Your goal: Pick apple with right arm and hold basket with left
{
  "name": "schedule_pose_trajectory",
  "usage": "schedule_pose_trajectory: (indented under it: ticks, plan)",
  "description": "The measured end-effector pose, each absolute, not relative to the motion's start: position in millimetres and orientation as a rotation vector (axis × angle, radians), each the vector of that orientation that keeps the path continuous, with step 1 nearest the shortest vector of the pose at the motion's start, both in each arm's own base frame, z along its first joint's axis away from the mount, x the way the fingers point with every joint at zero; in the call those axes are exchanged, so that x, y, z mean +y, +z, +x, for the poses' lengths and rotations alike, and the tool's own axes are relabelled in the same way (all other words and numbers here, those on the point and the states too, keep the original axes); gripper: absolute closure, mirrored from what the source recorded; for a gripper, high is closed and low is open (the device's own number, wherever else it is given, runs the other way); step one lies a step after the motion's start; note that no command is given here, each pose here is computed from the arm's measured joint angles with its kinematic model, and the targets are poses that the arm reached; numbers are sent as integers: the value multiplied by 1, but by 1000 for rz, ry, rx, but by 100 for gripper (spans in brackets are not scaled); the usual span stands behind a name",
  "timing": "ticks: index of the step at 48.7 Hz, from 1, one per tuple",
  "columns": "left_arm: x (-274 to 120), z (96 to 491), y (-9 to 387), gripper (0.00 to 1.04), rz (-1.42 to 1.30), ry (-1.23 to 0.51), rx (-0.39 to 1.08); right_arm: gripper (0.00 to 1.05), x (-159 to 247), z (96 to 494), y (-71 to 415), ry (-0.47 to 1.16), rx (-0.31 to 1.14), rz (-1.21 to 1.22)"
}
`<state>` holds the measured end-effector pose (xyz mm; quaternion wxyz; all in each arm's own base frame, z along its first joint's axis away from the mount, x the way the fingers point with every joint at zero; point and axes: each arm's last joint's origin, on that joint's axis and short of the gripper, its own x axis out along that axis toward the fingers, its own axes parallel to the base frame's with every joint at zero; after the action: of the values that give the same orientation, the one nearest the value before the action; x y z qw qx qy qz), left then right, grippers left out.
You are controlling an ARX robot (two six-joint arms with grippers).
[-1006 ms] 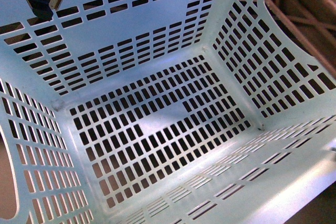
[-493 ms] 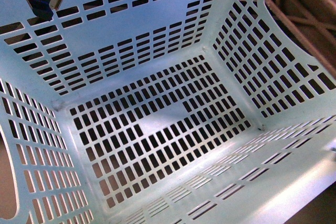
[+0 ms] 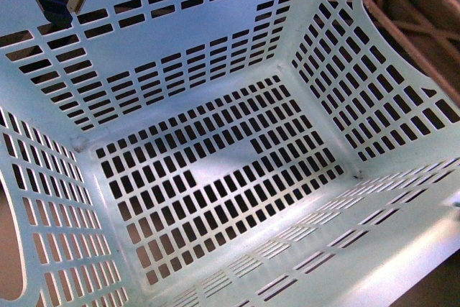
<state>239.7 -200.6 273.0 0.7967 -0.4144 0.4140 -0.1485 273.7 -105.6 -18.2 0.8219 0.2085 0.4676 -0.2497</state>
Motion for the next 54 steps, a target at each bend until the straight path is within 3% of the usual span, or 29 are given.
schedule_pose_trajectory:
  ticks: [17, 33, 42, 54]
  plan:
    - [-201, 240, 273, 98, -890, -319, 889, 32, -97, 250, 101, -341, 811, 382]
    - [-201, 240, 273, 98, -890, -319, 889, 32, -42, 236, 240, -134, 456, 304]
    - [-201, 240, 273, 98, -890, -319, 889, 32, 7, 237, 265, 11, 394, 288]
    - [-201, 240, 273, 98, -890, -319, 889, 32, 70, 242, 251, 173, 454, 282]
